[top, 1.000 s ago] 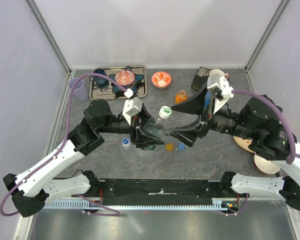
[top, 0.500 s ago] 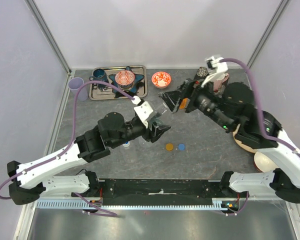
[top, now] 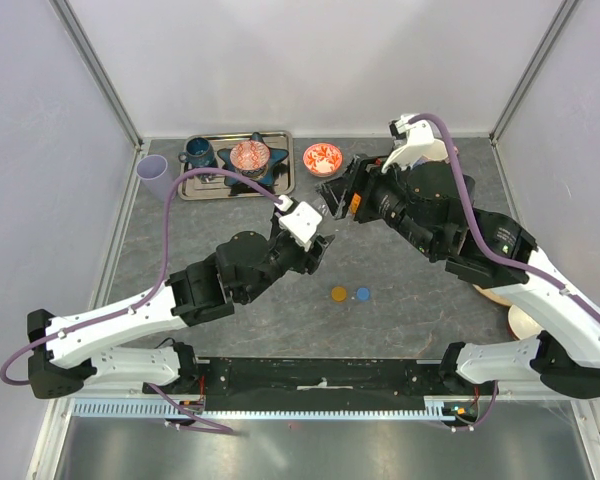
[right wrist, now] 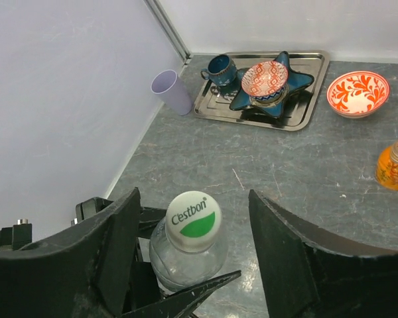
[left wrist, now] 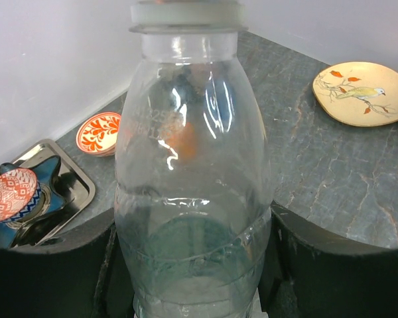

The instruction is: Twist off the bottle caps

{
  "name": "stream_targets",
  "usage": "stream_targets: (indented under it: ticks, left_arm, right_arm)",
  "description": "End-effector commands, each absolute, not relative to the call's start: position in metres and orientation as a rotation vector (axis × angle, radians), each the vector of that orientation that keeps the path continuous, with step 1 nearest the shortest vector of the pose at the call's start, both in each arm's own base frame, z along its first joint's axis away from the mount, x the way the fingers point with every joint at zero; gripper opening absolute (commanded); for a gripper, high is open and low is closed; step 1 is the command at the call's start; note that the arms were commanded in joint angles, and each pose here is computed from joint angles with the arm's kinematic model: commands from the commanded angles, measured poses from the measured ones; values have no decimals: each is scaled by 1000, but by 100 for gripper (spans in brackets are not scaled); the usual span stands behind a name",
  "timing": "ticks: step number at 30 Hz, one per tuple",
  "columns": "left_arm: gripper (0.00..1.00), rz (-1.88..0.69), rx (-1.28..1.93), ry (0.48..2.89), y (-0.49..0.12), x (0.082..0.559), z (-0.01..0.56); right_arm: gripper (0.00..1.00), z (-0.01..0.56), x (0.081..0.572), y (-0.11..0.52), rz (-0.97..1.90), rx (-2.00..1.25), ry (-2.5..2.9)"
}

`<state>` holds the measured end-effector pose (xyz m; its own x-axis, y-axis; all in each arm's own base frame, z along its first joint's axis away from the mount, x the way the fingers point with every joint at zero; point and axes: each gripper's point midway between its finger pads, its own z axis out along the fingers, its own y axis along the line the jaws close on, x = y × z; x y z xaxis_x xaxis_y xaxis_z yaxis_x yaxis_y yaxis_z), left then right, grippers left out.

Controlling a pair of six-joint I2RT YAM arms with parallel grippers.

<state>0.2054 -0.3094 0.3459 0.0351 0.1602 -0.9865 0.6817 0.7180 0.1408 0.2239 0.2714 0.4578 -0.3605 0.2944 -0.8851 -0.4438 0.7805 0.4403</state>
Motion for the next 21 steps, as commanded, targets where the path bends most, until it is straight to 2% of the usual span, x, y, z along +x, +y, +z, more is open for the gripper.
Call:
stream_targets:
  ticks: [1, 16, 18, 21]
  left_arm:
    - [34, -439, 662, 1452, -304, 210, 368]
    - [34, -466, 653, 1439, -301, 206, 373]
    - [34, -467, 651, 1437, -300, 206, 374]
    - [34, -465, 651, 1437, -300, 206, 374]
  right_arm:
    - [70, 469, 223, 260, 765, -74, 1750]
    - [42, 454, 224, 265, 751, -101, 1780]
    - [39, 452, 223, 266, 754, -108, 1785]
    - [42, 448, 222, 266, 752, -112, 1793]
